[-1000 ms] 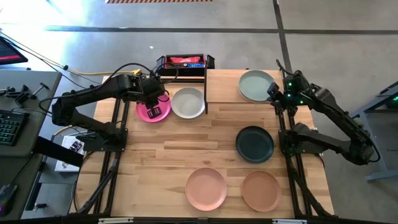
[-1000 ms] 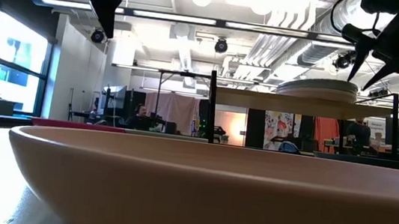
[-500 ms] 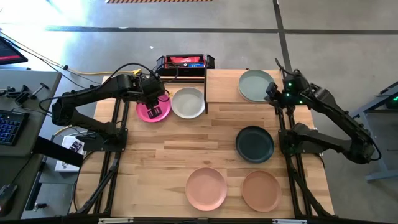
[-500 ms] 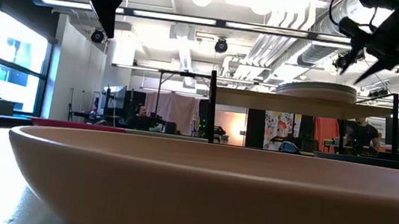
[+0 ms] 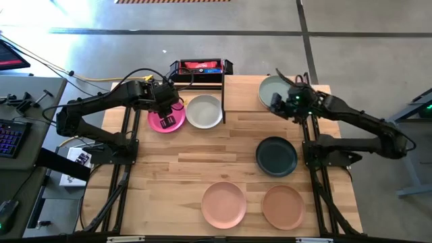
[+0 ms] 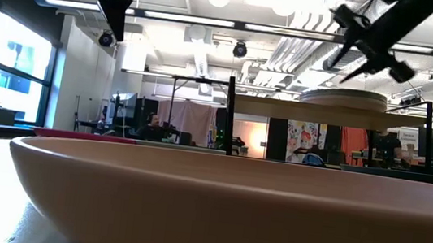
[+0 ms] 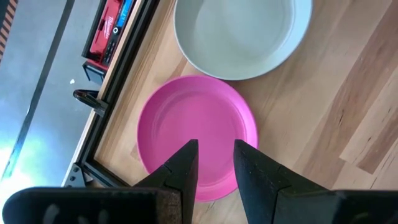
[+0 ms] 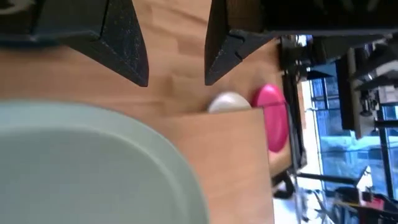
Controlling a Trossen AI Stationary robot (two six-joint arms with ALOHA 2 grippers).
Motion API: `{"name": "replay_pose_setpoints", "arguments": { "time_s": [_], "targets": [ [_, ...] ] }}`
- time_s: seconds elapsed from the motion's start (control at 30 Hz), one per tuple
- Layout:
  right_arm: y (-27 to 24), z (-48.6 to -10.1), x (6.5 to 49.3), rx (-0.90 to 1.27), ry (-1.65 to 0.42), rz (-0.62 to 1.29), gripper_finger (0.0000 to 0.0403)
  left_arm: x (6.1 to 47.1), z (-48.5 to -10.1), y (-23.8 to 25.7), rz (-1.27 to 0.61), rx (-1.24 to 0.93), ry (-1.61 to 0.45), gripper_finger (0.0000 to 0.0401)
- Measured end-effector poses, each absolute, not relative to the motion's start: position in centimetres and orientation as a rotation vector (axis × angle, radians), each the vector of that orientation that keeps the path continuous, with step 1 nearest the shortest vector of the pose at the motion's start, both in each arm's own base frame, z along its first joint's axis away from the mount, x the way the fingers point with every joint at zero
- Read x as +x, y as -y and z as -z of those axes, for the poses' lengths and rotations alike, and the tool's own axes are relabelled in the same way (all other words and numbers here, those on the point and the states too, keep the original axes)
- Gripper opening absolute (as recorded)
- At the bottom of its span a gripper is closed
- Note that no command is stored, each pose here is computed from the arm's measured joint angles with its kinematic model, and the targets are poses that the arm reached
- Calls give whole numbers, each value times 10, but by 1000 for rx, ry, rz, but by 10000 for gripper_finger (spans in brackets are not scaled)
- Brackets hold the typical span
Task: Place and stack plates onto a shelf
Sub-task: Stack the gray plate on top of the white plate
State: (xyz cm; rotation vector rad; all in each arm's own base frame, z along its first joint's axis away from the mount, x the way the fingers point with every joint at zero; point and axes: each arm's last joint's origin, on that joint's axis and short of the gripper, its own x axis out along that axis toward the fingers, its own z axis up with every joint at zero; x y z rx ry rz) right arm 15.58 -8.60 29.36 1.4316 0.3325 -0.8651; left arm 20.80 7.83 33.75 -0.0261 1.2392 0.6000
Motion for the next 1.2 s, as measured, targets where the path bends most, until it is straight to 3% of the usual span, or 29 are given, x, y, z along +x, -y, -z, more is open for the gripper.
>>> {"name": "replay_pose_setpoints", "arguments": {
  "time_s": [0.37, 1.2],
  "targets": [
    [95, -273, 194, 1333, -366, 920, 135, 210, -338, -79, -603, -27, -1216, 90],
    [109, -271, 179, 1277, -328, 1091, 135, 212, -339, -79, -606, -28, -1196, 90]
  ]
}}
